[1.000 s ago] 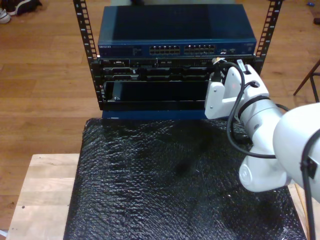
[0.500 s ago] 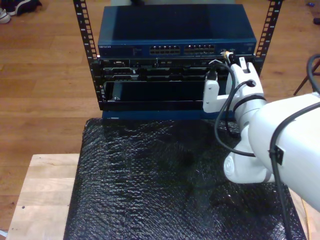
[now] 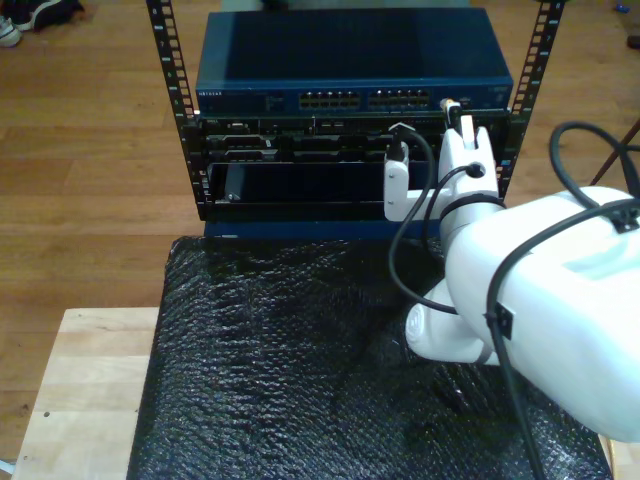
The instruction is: Grab the cable and plug it in
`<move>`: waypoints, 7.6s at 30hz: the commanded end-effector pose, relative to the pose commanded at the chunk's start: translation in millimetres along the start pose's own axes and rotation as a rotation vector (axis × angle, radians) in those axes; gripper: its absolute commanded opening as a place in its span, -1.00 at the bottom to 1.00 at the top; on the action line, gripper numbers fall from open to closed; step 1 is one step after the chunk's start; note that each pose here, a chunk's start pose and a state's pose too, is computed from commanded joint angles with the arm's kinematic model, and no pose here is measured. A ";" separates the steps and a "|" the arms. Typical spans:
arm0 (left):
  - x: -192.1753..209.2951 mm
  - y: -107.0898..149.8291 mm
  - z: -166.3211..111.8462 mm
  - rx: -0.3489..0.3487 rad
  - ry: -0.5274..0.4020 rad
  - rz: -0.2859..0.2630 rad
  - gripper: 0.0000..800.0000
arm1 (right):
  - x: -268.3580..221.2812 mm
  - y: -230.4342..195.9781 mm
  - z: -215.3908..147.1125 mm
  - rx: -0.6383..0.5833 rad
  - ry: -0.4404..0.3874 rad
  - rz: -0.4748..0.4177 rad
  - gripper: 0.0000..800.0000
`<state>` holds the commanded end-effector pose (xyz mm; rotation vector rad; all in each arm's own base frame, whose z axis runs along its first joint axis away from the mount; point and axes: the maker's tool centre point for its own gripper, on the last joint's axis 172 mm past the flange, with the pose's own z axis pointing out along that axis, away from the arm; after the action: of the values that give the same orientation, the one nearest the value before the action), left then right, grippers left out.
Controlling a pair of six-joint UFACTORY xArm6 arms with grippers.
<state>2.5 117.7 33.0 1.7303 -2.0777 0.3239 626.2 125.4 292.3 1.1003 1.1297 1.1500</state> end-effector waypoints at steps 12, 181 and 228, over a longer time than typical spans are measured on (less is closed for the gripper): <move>0.0 0.0 0.0 0.000 0.000 0.000 1.00 | 7.5 -5.7 4.2 -0.011 -0.035 0.028 -1.00; 0.6 0.0 0.6 0.000 0.002 0.000 1.00 | 34.2 -22.8 37.1 -0.046 -0.009 0.158 -1.00; 0.6 0.0 0.6 0.000 0.002 0.000 1.00 | 38.4 -25.7 50.0 -0.053 0.019 0.174 -1.00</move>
<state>2.4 116.9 32.7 1.7294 -2.0767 0.3251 680.9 158.6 268.9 1.1667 1.0277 1.3209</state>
